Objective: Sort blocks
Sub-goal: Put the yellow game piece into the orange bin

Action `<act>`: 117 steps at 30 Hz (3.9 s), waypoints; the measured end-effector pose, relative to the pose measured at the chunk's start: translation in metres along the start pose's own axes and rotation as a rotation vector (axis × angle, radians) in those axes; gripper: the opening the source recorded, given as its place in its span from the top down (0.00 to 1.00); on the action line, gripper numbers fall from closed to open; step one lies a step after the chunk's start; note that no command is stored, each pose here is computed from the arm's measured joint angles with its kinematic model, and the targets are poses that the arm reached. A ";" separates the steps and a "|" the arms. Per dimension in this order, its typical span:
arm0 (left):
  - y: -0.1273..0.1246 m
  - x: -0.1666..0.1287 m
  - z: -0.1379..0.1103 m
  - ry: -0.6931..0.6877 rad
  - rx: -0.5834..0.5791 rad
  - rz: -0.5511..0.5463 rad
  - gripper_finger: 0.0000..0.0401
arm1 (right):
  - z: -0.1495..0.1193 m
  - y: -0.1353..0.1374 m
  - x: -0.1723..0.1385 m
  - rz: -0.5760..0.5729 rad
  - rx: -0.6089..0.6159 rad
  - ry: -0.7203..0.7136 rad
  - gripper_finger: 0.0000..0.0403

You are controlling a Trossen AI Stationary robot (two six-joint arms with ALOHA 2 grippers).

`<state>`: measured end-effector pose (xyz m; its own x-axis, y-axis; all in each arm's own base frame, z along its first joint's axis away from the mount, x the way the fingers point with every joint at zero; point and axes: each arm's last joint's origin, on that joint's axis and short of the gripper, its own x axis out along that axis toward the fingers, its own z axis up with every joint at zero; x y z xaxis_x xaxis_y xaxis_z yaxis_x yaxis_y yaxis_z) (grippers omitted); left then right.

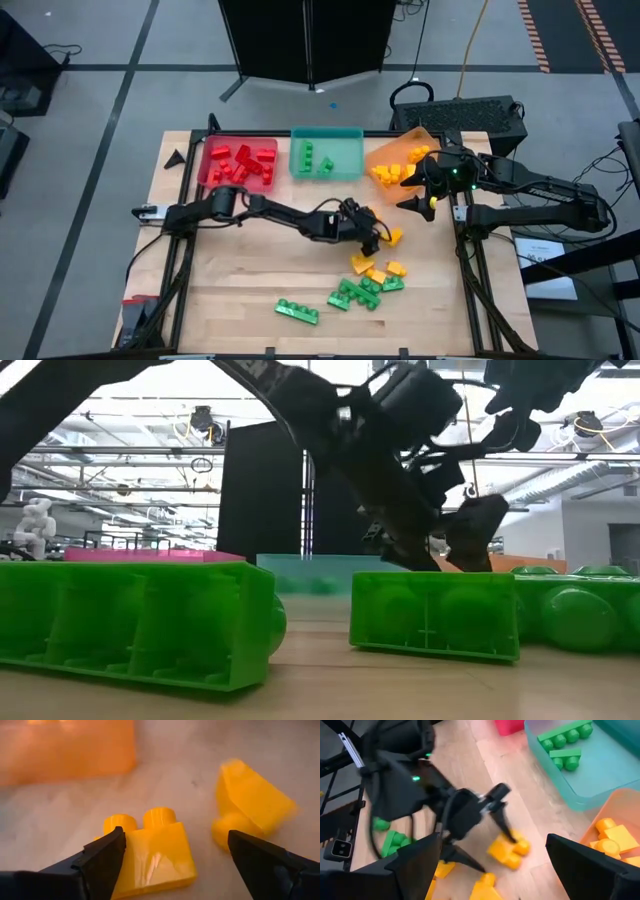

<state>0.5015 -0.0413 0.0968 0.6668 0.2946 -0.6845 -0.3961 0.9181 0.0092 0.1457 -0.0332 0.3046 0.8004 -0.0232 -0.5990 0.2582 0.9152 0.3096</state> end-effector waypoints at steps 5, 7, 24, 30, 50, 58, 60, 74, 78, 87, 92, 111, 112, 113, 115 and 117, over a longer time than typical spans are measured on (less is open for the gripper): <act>-0.002 -0.018 -0.001 0.071 0.000 0.063 0.17 | 0.000 0.000 0.000 0.001 -0.017 -0.002 0.11; 0.000 -0.026 0.003 0.074 0.005 0.075 0.17 | 0.001 0.000 0.000 0.002 -0.027 -0.009 0.11; 0.020 -0.067 0.022 0.162 0.044 0.174 0.18 | 0.000 0.000 0.000 0.005 -0.087 0.002 0.11; 0.034 -0.058 0.026 0.181 0.013 0.162 0.18 | 0.000 0.000 0.000 0.004 -0.104 0.002 0.11; 0.060 -0.034 0.018 0.343 -0.106 0.007 0.09 | 0.000 0.000 0.000 0.004 -0.112 0.004 0.11; 0.060 -0.031 0.015 0.361 -0.114 0.011 0.10 | 0.000 0.000 0.000 0.003 -0.111 0.005 0.11; 0.060 -0.031 0.015 0.363 -0.132 0.015 0.14 | 0.000 0.000 0.000 0.003 -0.110 0.006 0.11; 0.061 -0.056 0.033 0.329 -0.175 -0.024 0.27 | -0.001 0.000 -0.001 0.003 -0.105 0.005 0.11; 0.068 -0.077 0.055 0.240 -0.200 -0.021 0.27 | 0.000 0.002 -0.008 0.012 -0.126 -0.043 0.11; 0.098 -0.159 0.131 -0.227 -0.219 0.003 0.27 | 0.016 0.012 -0.039 0.060 -0.233 -0.387 0.11; 0.103 -0.205 0.167 -0.533 -0.182 -0.051 0.27 | 0.036 0.018 -0.057 0.022 -0.339 -0.674 0.11; 0.076 -0.238 0.181 -0.780 -0.046 -0.189 0.24 | 0.081 0.030 -0.028 0.273 -0.425 -0.929 0.11; 0.075 -0.238 0.181 -0.780 -0.042 -0.199 0.24 | 0.082 0.031 -0.026 0.303 -0.422 -0.920 0.11; 0.074 -0.238 0.181 -0.779 -0.036 -0.210 0.24 | 0.083 0.031 -0.023 0.329 -0.417 -0.909 0.11; 0.072 -0.239 0.180 -0.774 -0.028 -0.228 0.24 | 0.084 0.031 -0.019 0.362 -0.410 -0.893 0.11; 0.069 -0.240 0.180 -0.779 -0.024 -0.244 0.24 | 0.085 0.031 -0.016 0.369 -0.410 -0.893 0.11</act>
<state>0.4275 -0.0010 0.3926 0.9801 0.1948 0.0383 -0.1904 0.9770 -0.0963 0.1868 -0.0386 0.3865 0.9436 0.1492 0.2957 -0.1525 0.9882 -0.0121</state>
